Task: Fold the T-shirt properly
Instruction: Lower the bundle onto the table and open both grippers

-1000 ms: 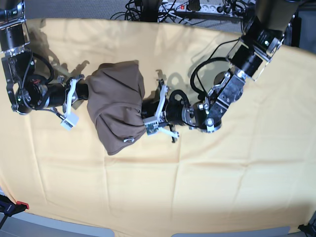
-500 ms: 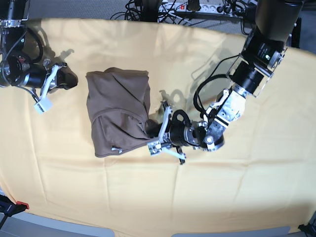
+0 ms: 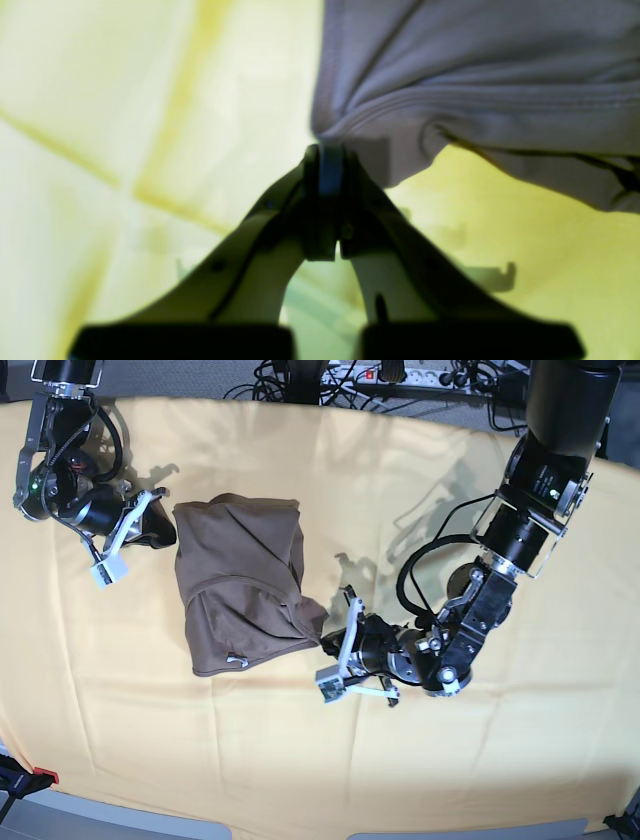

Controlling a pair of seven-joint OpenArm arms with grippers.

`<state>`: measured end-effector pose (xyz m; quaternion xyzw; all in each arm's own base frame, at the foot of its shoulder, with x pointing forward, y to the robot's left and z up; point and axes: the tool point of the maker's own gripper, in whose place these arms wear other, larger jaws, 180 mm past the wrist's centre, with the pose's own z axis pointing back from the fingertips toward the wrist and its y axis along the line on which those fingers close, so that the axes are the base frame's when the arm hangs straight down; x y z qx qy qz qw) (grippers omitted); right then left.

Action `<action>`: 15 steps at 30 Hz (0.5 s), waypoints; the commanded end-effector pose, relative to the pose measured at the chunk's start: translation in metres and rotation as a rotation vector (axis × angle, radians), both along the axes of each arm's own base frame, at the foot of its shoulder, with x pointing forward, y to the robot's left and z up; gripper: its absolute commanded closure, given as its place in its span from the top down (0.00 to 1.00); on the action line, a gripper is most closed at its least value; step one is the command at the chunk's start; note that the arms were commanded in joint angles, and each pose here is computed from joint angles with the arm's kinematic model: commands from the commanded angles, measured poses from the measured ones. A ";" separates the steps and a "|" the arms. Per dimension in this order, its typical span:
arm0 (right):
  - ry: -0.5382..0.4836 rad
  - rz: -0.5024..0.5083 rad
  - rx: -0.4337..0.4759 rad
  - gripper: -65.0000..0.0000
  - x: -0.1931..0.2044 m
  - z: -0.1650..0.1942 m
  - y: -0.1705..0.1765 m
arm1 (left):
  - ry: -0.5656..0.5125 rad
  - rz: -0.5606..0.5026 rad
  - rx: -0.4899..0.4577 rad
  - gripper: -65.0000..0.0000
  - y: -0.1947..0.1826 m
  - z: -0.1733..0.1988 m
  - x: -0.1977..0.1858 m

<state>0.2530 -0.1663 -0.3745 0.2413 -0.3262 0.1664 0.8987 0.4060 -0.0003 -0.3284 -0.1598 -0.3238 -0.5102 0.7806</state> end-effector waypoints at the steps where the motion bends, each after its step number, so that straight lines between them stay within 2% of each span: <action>1: -0.042 0.004 0.027 0.00 0.007 0.012 0.003 | -0.051 0.009 -0.066 0.00 -0.004 0.029 0.015; 8: 0.058 0.088 0.264 0.00 -0.019 0.021 0.048 | -0.001 0.077 -0.346 0.00 0.015 0.077 0.023; 10: 0.078 0.103 0.283 0.00 -0.025 0.021 0.052 | 0.018 0.084 -0.419 0.00 0.023 0.088 0.022; 15: 0.070 0.101 0.263 0.00 -0.021 0.023 0.046 | 0.112 0.133 -0.516 0.00 0.044 0.096 0.014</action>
